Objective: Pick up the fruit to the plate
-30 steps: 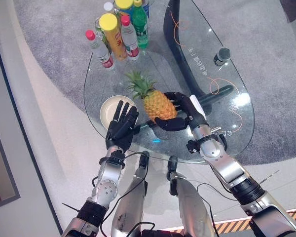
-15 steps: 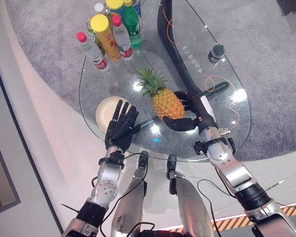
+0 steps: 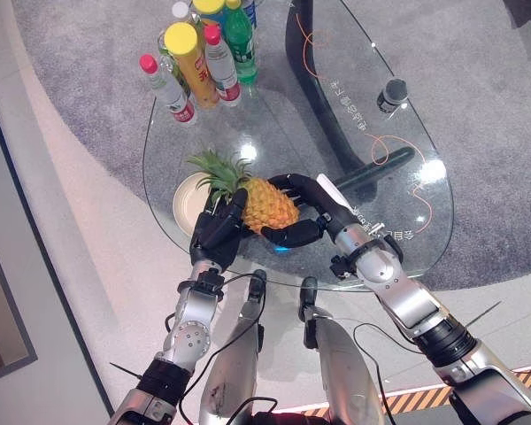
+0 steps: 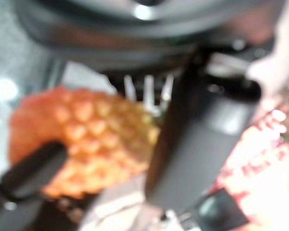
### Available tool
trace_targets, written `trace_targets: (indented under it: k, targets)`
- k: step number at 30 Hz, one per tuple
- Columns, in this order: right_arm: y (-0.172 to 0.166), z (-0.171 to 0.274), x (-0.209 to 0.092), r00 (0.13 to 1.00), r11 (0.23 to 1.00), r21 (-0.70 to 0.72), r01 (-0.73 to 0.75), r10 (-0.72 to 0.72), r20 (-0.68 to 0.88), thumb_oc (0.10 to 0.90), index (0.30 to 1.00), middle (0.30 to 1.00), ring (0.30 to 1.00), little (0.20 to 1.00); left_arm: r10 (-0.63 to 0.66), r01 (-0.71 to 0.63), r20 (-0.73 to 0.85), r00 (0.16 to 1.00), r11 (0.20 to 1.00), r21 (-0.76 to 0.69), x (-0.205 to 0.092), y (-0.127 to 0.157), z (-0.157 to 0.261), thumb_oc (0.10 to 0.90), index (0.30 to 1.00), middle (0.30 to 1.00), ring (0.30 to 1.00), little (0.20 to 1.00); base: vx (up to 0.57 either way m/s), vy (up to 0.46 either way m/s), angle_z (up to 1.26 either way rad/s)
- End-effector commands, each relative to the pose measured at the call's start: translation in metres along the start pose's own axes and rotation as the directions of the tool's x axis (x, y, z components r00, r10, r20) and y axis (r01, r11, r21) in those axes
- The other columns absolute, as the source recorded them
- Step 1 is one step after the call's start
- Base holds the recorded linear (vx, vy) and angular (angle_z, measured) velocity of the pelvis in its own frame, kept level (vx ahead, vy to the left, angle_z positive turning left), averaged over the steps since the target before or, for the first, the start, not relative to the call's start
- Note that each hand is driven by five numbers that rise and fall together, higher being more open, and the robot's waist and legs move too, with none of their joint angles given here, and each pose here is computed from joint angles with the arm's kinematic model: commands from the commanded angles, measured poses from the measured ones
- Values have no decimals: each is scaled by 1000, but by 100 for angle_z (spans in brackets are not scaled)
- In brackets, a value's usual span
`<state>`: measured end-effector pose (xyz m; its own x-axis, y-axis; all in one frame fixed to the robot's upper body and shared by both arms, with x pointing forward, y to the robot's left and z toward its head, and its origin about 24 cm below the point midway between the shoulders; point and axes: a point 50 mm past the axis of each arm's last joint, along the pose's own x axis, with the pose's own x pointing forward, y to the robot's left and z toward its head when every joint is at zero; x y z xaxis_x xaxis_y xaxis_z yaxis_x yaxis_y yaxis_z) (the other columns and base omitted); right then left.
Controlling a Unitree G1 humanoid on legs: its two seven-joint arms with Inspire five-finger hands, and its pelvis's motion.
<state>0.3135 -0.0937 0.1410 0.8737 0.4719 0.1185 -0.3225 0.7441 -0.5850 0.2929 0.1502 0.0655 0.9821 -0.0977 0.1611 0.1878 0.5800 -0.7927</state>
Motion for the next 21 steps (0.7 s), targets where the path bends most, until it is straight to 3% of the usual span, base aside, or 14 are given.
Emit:
trace_targets:
  k: [1, 7, 11, 13, 21]
  targets:
    - [16, 101, -5, 881, 987, -47, -157, 161, 446, 100, 300, 300, 300, 200, -300, 299, 21, 954, 953, 53, 10, -53, 8, 800, 900, 900, 900, 900, 0, 0, 0]
    - [33, 103, -3, 853, 952, -132, -277, 306, 422, 100, 300, 300, 300, 200, -324, 322, 12, 946, 944, 67, 11, -60, 8, 800, 900, 900, 900, 900, 0, 0, 0]
    - [46, 103, -2, 802, 890, -213, -402, 455, 387, 100, 300, 300, 300, 200, -332, 330, 26, 943, 942, 67, 13, -62, 11, 800, 900, 900, 900, 900, 6, -8, 0]
    - [56, 101, -4, 739, 818, -262, -512, 575, 352, 100, 300, 300, 300, 200, -351, 348, 72, 934, 936, 42, 13, -63, 18, 800, 900, 900, 900, 900, 30, -41, 2]
    - [68, 96, 4, 681, 740, -295, -605, 673, 290, 100, 300, 300, 300, 200, -378, 383, 224, 898, 923, 21, 13, -70, 39, 800, 900, 900, 900, 900, 27, -71, 8]
